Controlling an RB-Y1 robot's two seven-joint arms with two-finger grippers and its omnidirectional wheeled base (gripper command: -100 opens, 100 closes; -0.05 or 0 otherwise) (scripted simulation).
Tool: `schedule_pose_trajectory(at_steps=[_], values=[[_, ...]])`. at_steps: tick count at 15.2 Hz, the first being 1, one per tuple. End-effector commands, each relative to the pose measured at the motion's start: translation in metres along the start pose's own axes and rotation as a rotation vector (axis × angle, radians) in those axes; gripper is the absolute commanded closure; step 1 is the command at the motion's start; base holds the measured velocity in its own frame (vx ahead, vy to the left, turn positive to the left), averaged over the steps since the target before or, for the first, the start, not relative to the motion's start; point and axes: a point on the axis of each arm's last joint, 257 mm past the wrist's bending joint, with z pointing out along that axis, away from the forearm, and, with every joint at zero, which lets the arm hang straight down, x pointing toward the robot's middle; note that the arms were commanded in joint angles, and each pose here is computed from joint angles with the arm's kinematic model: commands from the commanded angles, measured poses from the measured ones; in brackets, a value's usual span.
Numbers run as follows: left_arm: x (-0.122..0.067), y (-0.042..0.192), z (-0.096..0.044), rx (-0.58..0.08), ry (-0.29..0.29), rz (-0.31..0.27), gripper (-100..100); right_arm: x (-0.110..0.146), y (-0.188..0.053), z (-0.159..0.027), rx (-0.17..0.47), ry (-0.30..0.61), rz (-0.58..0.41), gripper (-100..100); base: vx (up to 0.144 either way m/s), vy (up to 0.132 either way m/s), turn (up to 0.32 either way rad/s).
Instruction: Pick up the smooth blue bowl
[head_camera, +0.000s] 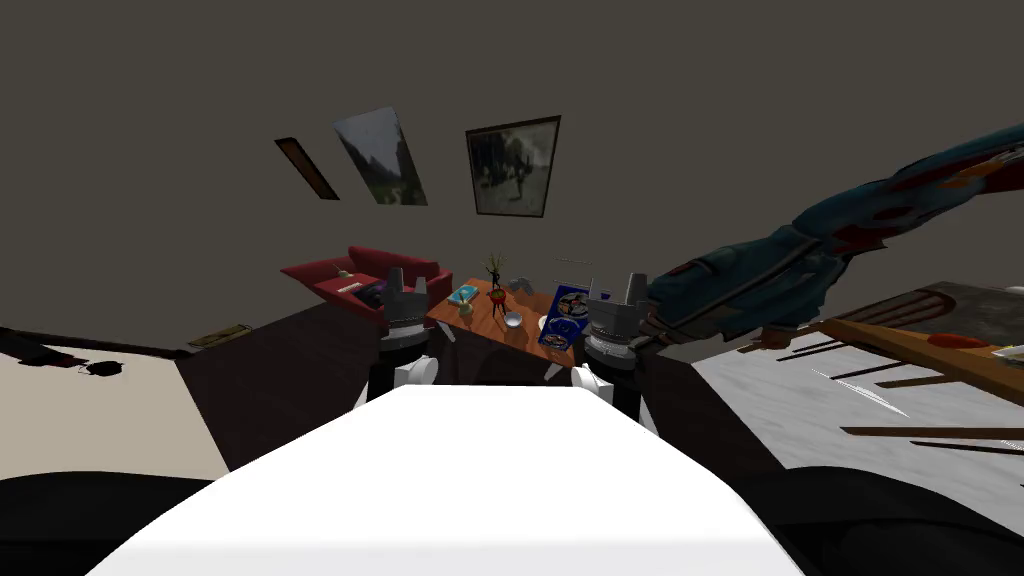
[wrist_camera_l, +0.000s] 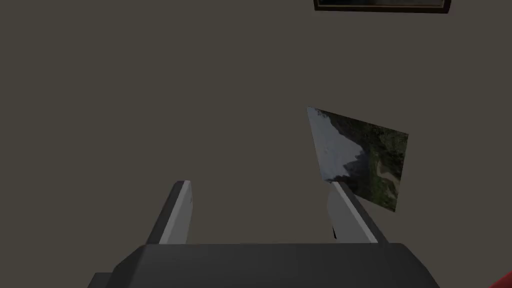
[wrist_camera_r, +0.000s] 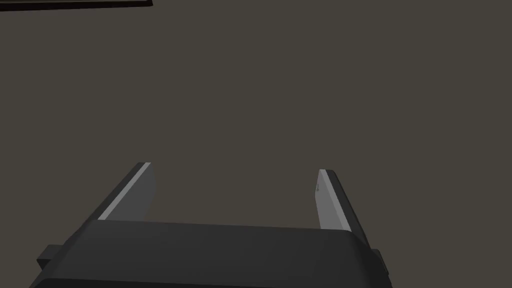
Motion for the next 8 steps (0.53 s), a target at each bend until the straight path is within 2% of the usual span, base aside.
schedule_pose_trajectory(at_steps=[1, 3, 4, 5, 7, 8], values=[[0.001, 0.008, -0.001, -0.020, 0.027, 0.007, -100, 0.000, 0.000, 0.000, 0.000, 0.000, 0.000, 0, -0.001, -0.004, -0.078], [0.001, 0.026, -0.005, -0.067, 0.062, 0.016, -100, 0.000, 0.000, 0.000, 0.000, 0.000, 0.000, 0, -0.003, -0.012, -0.190], [0.001, 0.026, -0.005, -0.067, 0.062, 0.016, -100, 0.000, 0.000, 0.000, 0.000, 0.000, 0.000, 0, -0.004, -0.012, -0.142], [-0.002, 0.039, -0.007, -0.101, 0.076, 0.019, -100, 0.000, 0.000, 0.000, 0.000, 0.000, 0.000, 0, -0.006, -0.015, -0.146], [-0.011, 0.069, -0.014, -0.184, 0.092, 0.024, -100, 0.000, 0.000, 0.000, 0.000, 0.000, 0.000, 0, -0.009, -0.024, -0.286], [-0.012, 0.069, -0.015, -0.184, 0.092, 0.024, -100, 0.000, 0.000, 0.000, 0.000, 0.000, 0.000, 0, -0.008, -0.020, -0.269]])
